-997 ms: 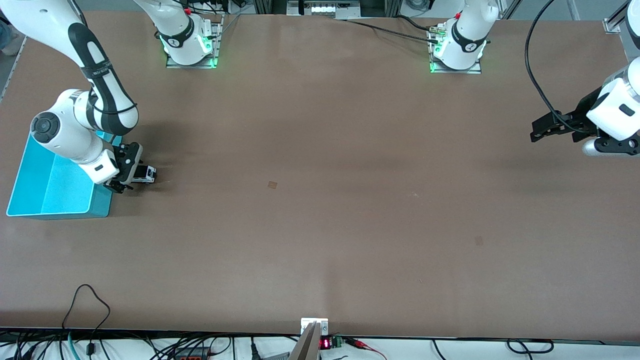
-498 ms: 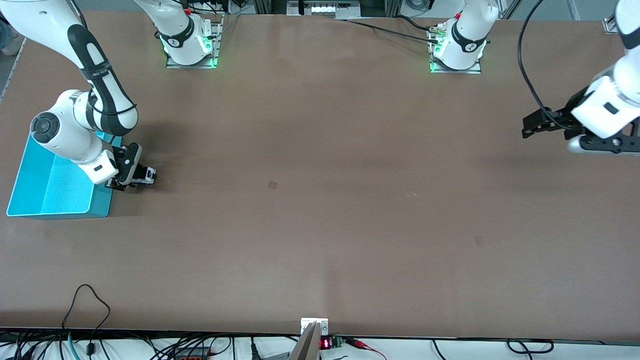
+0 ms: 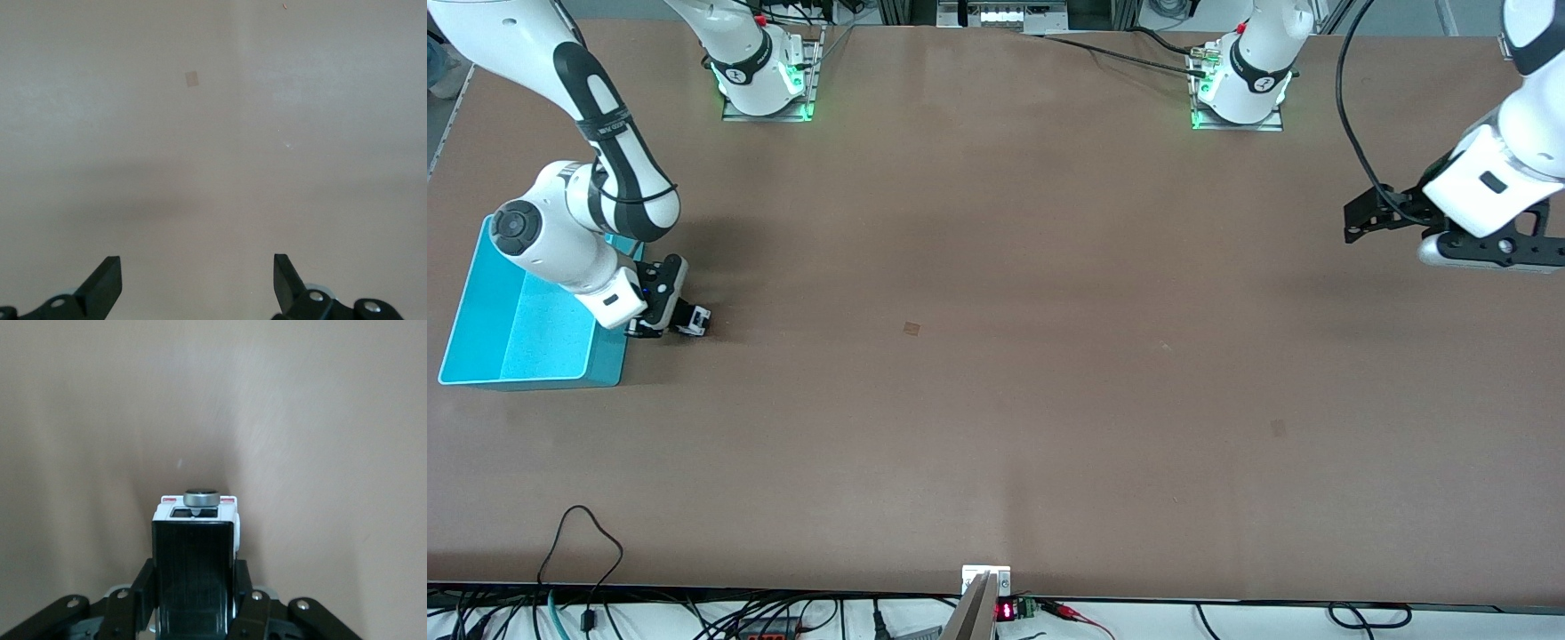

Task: Wind and store white jeep toy
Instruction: 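Lift the jeep with the right gripper over the blue bin, then lower the jeep into the blue bin with the right gripper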

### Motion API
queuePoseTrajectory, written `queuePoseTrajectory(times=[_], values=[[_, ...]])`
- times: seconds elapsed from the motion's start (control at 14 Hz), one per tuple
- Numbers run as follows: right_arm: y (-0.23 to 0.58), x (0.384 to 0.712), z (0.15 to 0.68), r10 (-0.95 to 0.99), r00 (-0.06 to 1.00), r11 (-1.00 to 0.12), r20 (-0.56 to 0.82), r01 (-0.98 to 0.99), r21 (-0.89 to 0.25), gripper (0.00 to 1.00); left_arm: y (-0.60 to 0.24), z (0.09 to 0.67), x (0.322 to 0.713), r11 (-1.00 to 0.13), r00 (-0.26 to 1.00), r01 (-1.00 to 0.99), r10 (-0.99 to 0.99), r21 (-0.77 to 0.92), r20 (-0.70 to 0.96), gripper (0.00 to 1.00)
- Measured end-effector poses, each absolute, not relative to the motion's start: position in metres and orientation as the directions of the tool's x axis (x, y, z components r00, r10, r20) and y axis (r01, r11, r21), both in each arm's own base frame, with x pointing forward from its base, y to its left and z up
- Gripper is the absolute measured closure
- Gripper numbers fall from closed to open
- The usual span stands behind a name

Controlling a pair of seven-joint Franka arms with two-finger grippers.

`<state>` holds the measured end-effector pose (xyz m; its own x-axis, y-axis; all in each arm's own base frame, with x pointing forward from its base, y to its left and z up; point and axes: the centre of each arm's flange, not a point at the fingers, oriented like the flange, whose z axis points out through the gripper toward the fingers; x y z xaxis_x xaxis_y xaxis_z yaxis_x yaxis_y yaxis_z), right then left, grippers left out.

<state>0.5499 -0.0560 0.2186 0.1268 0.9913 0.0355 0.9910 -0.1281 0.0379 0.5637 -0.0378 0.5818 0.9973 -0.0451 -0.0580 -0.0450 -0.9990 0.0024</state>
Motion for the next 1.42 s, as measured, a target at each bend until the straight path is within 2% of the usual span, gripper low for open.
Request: queuePoseTrajectory(times=[0.21, 0.57, 0.93, 1.21, 1.42], values=[[-0.029, 0.571, 0.255, 0.992, 0.108, -0.115, 0.072, 0.988, 0.099, 0.51, -0.038, 0.581, 0.563, -0.999, 0.997, -0.046, -0.046, 0.004, -0.062, 0.0], [-0.034, 0.605, 0.315, 0.963, 0.245, -0.254, 0.111, 0.963, 0.084, 0.51, -0.041, 0.581, 0.563, -0.999, 0.997, -0.051, -0.051, 0.004, -0.063, 0.0], [-0.061, 0.62, 0.366, 0.857, 0.497, -0.509, 0.135, 0.857, 0.078, 0.51, -0.041, 0.581, 0.562, -0.999, 0.996, -0.051, -0.052, 0.004, -0.07, 0.0], [-0.119, 0.602, 0.377, 0.64, 0.76, -0.766, 0.112, 0.643, 0.008, 0.51, -0.042, 0.58, 0.562, -0.999, 0.996, -0.052, -0.052, 0.004, -0.074, 0.0], [-0.164, 0.589, 0.381, 0.448, 0.888, -0.892, 0.104, 0.451, -0.015, 0.51, -0.042, 0.58, 0.562, -0.999, 0.996, -0.052, -0.052, 0.004, -0.075, 0.0]])
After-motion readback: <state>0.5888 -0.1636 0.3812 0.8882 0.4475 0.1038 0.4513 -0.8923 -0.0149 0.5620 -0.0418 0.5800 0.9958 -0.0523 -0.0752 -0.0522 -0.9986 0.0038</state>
